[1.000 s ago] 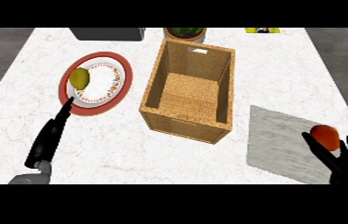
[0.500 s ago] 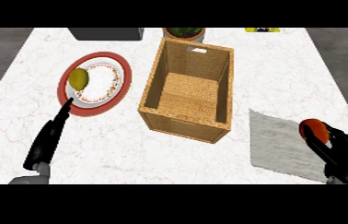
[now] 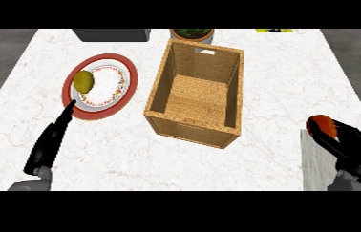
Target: Pick the tomato from the placemat and place it in the basket
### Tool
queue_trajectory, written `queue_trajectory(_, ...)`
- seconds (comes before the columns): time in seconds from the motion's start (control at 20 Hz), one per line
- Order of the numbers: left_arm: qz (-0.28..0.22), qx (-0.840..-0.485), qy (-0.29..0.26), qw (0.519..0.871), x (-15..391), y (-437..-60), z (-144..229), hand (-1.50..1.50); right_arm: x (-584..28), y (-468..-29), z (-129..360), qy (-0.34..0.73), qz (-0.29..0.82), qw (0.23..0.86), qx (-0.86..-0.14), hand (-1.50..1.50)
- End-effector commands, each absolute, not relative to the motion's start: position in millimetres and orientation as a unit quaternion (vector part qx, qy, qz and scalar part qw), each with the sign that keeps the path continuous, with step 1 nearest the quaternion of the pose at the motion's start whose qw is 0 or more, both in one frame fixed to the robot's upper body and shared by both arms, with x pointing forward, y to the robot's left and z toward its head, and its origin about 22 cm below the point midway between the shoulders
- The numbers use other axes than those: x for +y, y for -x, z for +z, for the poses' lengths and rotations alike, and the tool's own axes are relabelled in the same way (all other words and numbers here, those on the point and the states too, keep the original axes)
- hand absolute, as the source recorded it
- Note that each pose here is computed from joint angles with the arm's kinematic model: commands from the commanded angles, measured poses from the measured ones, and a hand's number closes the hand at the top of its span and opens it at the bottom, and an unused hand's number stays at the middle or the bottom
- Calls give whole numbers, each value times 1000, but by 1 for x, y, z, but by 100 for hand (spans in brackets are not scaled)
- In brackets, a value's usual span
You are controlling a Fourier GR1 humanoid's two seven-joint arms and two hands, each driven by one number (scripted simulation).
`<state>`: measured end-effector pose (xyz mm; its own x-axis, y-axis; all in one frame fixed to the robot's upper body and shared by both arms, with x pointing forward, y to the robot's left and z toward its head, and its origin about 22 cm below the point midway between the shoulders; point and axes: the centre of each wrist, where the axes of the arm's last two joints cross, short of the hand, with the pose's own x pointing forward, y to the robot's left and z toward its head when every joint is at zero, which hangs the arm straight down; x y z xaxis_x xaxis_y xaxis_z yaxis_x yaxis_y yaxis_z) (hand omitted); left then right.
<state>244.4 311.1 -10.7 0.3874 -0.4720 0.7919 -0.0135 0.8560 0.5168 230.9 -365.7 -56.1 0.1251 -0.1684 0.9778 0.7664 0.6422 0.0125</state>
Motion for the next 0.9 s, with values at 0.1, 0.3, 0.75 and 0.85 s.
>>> queue_trajectory(0.1,-144,-538,-232,798,304,-247,-14,0,-343,-203,-77,386,-158,725,-547,150)
queue_trajectory(0.3,-166,-560,-221,781,297,-255,-2,0,-364,-159,-102,457,119,723,-504,150)
queue_trajectory(0.75,-147,-535,-237,797,314,-245,-10,0,-332,-149,-64,562,226,590,-533,150)
queue_trajectory(0.85,-144,-530,-242,800,320,-241,-10,0,-327,-158,-41,581,216,560,-550,150)
